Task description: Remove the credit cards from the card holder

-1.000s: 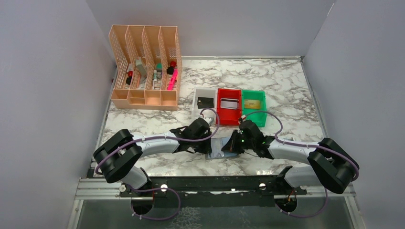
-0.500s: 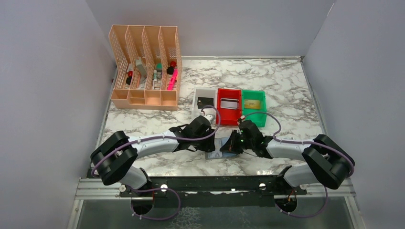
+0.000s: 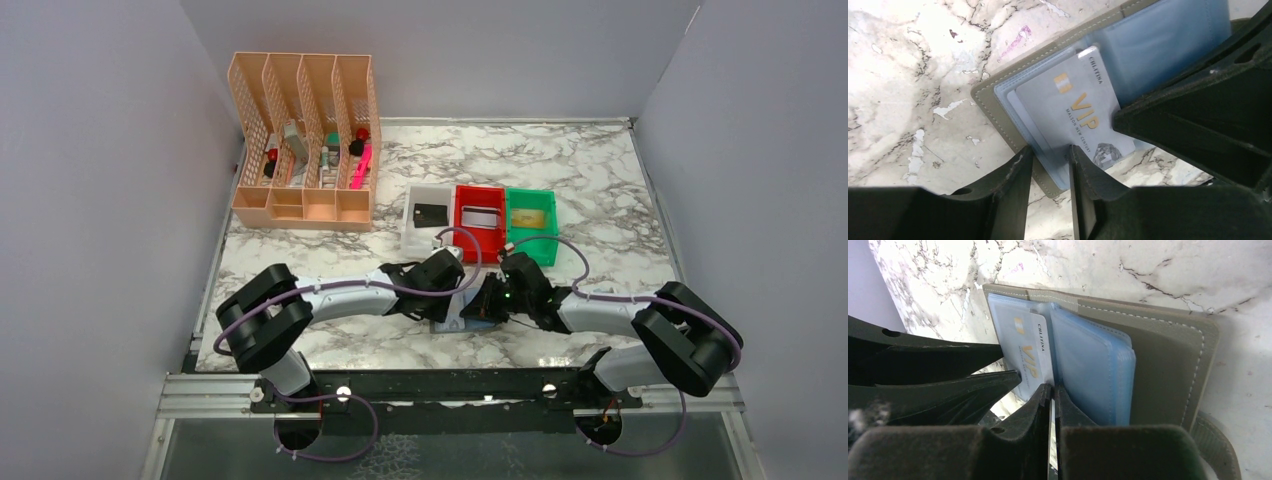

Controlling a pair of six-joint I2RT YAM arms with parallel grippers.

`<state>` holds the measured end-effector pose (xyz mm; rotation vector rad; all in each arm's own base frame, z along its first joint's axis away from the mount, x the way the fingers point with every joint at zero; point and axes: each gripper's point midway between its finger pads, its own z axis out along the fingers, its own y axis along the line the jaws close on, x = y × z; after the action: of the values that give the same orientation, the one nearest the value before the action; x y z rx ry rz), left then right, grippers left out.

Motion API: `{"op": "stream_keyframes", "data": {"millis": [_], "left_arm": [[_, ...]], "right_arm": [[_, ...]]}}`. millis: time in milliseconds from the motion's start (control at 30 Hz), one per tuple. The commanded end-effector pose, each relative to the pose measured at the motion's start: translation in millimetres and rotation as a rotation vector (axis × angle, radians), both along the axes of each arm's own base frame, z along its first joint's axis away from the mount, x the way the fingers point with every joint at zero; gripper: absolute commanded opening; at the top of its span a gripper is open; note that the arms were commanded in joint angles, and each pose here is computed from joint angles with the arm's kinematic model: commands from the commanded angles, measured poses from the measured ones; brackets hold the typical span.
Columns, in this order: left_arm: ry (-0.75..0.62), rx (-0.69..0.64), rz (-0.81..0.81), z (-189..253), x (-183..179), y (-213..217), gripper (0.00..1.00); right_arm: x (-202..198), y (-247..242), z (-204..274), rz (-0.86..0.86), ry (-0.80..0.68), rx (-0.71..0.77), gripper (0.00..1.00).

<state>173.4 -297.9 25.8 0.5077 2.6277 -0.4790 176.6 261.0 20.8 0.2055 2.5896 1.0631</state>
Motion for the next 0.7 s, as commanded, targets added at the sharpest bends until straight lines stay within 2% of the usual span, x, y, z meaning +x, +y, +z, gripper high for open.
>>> {"op": "stream_keyframes", "data": {"millis": [0, 233, 433, 667], "left_arm": [[-0.001, 0.19, 0.005, -24, -4, 27, 0.33], [-0.003, 0.224, -0.007, -28, -10, 29, 0.29], [-0.009, 0.231, -0.006, -28, -9, 30, 0.28], [-0.014, 0.243, 0.003, -29, -9, 35, 0.28]], "right_arm": [[-3, -2, -2, -0.007, 0.011, 0.007, 0.13], [1, 2, 2, -0.026, 0.008, 0.05, 0.15], [1, 3, 2, -0.023, 0.022, 0.089, 0.01], [3, -15, 2, -0.061, 0.0, 0.061, 0.01]]}}
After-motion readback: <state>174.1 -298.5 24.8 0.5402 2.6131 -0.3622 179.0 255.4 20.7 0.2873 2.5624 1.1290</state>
